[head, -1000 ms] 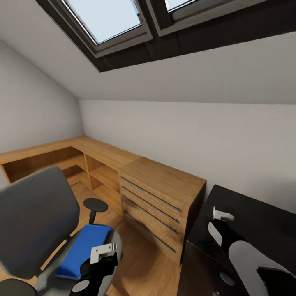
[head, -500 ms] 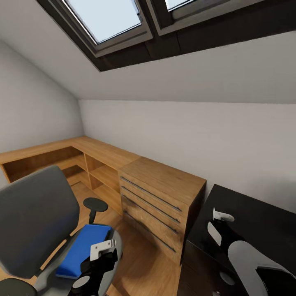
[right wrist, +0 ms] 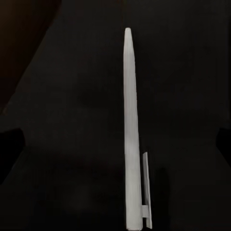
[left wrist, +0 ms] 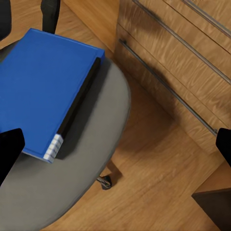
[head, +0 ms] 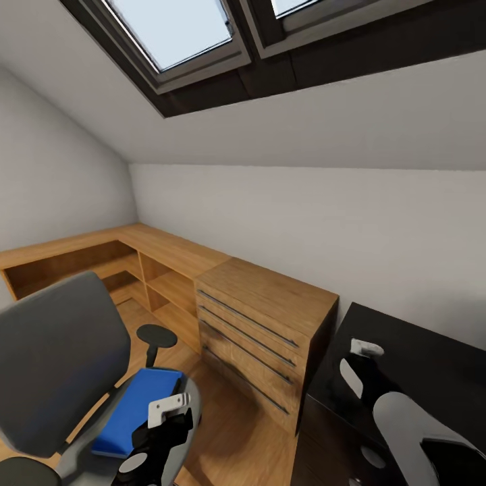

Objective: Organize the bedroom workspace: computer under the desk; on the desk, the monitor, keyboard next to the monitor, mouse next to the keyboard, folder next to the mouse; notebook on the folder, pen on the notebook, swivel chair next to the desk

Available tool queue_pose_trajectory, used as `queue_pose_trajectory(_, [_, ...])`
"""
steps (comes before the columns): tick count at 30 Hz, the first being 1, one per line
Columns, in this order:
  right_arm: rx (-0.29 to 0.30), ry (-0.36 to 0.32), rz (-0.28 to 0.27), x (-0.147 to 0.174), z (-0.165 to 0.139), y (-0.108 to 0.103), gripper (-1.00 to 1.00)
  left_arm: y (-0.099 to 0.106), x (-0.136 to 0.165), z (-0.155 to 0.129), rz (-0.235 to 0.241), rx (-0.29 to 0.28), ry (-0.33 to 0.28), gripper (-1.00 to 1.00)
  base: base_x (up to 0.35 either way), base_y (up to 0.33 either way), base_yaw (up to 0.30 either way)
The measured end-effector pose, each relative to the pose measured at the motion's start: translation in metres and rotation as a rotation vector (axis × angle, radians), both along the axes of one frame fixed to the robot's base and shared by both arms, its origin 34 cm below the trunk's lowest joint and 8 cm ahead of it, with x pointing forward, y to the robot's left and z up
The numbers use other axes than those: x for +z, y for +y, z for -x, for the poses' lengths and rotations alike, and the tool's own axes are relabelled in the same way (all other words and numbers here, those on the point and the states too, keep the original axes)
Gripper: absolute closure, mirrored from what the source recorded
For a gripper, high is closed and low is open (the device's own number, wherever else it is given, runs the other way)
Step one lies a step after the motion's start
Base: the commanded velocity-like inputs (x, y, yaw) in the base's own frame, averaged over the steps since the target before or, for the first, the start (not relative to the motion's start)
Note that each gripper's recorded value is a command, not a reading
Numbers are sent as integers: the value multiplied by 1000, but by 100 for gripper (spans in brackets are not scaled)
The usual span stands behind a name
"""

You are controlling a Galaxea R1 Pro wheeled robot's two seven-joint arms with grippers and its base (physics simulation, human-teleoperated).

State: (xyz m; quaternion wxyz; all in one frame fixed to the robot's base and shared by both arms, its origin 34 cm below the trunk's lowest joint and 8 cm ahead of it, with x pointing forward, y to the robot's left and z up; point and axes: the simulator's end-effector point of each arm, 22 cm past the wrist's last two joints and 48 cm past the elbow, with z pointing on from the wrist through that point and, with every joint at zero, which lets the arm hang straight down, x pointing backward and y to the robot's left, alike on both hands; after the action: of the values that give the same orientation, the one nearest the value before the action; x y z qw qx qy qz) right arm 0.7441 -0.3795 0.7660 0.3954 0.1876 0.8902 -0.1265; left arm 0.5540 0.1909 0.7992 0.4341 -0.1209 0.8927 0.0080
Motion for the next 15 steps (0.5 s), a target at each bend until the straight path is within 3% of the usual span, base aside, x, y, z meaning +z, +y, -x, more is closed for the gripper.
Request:
queue_pose_trajectory(5, [22, -166, -12, 63, -38, 24, -100, 0, 0, 0, 0, 0, 0, -100, 0, 0, 0])
queue_pose_trajectory(6, [32, -218, -22, 84, -47, 36, -100, 0, 0, 0, -1, 0, 0, -100, 0, 0, 0])
queue_pose_trajectory(8, [51, -260, -40, 100, -52, 58, -100, 1, 0, 0, -1, 1, 0, -100, 0, 0, 0])
queue_pose_trajectory(11, [59, -274, -55, 104, -47, 79, -100, 1, 0, 0, -1, 2, 0, -100, 0, 0, 49])
queue_pose_trajectory(15, [51, -268, -57, 101, -42, 87, -100, 1, 0, 0, -1, 2, 0, -100, 0, 0, 183])
